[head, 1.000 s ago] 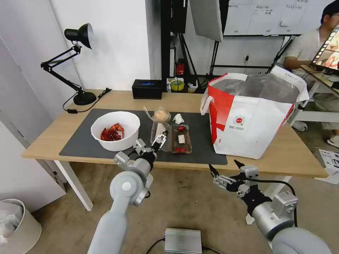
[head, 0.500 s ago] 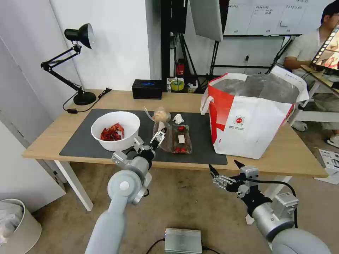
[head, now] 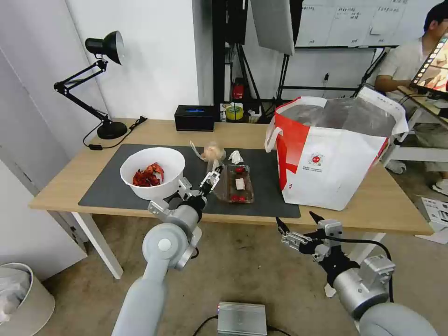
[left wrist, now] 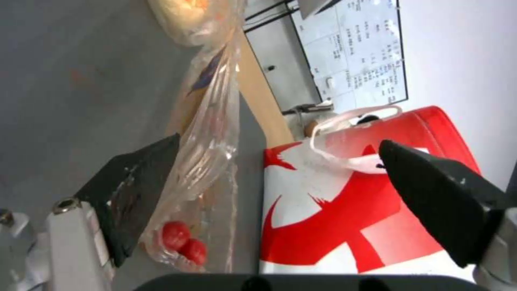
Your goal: Pick up the trash from the table and place it into the takeout bag.
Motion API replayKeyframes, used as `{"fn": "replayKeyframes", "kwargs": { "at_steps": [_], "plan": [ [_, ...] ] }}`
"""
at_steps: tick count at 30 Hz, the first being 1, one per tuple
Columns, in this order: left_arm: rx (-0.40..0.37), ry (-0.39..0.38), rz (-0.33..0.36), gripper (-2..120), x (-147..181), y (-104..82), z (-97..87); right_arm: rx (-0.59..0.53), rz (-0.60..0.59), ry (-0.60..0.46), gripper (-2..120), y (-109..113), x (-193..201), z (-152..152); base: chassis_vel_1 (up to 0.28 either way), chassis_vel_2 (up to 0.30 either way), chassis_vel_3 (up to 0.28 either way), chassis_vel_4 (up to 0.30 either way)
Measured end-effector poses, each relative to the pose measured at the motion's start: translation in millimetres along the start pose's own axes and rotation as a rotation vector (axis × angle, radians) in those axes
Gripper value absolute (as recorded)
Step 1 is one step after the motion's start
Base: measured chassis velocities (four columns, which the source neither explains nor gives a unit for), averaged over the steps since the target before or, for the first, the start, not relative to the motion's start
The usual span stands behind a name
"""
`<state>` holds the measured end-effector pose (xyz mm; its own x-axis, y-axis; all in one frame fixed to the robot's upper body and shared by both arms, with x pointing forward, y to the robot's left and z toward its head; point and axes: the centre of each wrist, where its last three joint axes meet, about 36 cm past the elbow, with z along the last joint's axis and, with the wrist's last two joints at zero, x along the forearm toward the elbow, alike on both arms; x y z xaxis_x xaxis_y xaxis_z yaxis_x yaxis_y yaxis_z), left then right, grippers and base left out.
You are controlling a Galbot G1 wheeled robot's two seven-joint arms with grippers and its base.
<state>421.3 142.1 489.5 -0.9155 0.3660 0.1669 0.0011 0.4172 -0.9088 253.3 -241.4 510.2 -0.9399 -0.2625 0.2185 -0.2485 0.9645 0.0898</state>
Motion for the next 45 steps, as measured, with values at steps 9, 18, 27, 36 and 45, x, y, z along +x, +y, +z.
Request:
{"fn": "replayKeyframes", "kwargs": {
  "at_steps": [9, 18, 27, 36, 45],
  "plan": [
    [0.004, 0.023, 0.019, 100, -3.0, -6.9, 9.1, 0.007, 0.004, -0.005, 100, -0.7, 3.1, -3.3, 0.0, 0.0, 0.0, 0.0],
    [0.01, 0.044, 0.037, 100, -8.7, -14.3, 17.5, 0.009, 0.011, -0.007, 100, -2.1, 5.3, -4.9, 0.0, 0.0, 0.0, 0.0],
    [0.013, 0.063, 0.039, 100, -12.7, -17.1, 26.9, 0.008, 0.012, -0.01, 100, -3.0, 5.6, -6.1, 0.0, 0.0, 0.0, 0.0],
    [-0.052, 0.039, 0.088, 100, -3.1, -7.2, 11.4, -0.002, 0.011, -0.011, 100, -3.6, 0.8, -3.6, 0.0, 0.0, 0.0, 0.0],
    [-0.346, 0.016, 0.22, 93, -4.7, -2.9, -3.6, -0.006, 0.009, -0.011, 100, -3.6, -1.9, -2.2, 0.0, 0.0, 0.0, 0.0]
  ]
}}
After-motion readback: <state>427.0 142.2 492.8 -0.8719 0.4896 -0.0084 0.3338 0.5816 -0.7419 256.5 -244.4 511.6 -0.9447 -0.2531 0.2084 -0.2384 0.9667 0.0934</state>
